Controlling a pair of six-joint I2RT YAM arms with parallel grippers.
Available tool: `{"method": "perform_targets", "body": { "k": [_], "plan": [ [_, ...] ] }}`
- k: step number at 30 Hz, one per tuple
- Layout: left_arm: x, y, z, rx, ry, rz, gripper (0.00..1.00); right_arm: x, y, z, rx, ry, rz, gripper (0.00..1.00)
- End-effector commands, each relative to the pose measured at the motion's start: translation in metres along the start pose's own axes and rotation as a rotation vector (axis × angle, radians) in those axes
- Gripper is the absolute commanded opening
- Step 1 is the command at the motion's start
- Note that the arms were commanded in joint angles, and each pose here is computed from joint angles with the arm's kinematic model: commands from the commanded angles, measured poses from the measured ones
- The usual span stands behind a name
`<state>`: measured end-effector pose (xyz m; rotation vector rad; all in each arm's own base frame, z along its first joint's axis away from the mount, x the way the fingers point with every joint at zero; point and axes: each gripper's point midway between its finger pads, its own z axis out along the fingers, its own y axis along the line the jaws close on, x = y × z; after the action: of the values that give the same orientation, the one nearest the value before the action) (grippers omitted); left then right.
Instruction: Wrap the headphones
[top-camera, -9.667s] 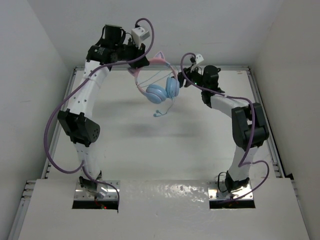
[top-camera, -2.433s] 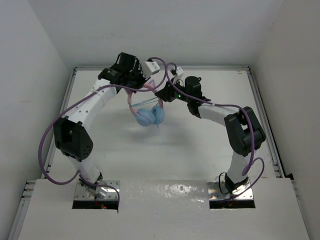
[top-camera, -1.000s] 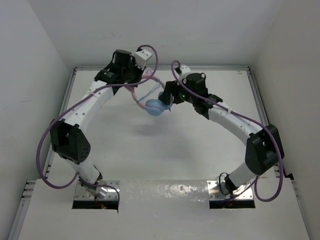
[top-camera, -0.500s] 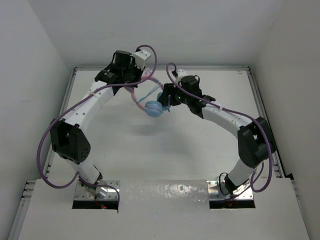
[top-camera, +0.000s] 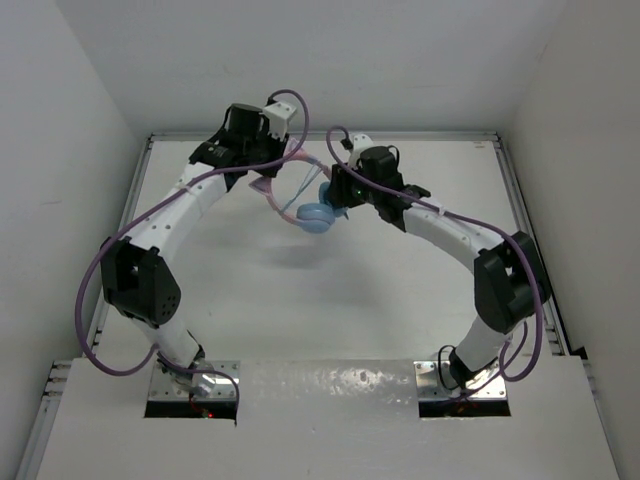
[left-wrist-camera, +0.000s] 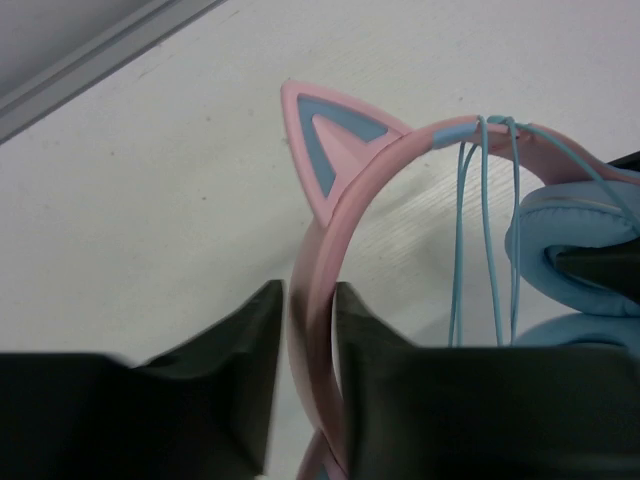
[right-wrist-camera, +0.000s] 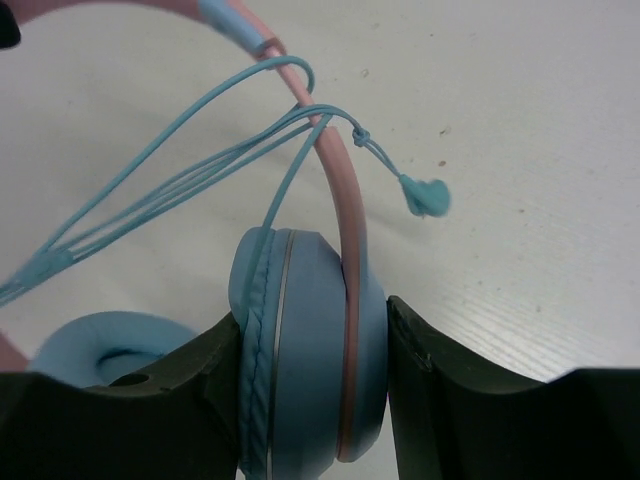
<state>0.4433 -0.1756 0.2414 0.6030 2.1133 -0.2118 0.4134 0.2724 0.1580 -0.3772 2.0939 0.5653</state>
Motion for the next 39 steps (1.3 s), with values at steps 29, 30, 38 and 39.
{"method": "perform_targets", "body": {
  "k": [29, 30, 38, 39],
  "plan": [
    [-0.016, 0.061, -0.044, -0.134, -0.131, -0.138, 0.5, -0.036, -0.085, -0.034, -0.129, 0.061, -0.362, 0.0],
    [-0.014, 0.064, -0.044, -0.14, -0.126, -0.14, 0.5, -0.035, -0.085, -0.033, -0.132, 0.066, -0.359, 0.0],
    [-0.004, 0.073, -0.046, -0.186, -0.096, -0.144, 0.5, -0.024, -0.106, -0.014, -0.151, 0.075, -0.26, 0.0],
    [-0.002, 0.074, -0.046, -0.193, -0.089, -0.142, 0.5, -0.025, -0.109, -0.011, -0.151, 0.066, -0.245, 0.0]
  ]
}}
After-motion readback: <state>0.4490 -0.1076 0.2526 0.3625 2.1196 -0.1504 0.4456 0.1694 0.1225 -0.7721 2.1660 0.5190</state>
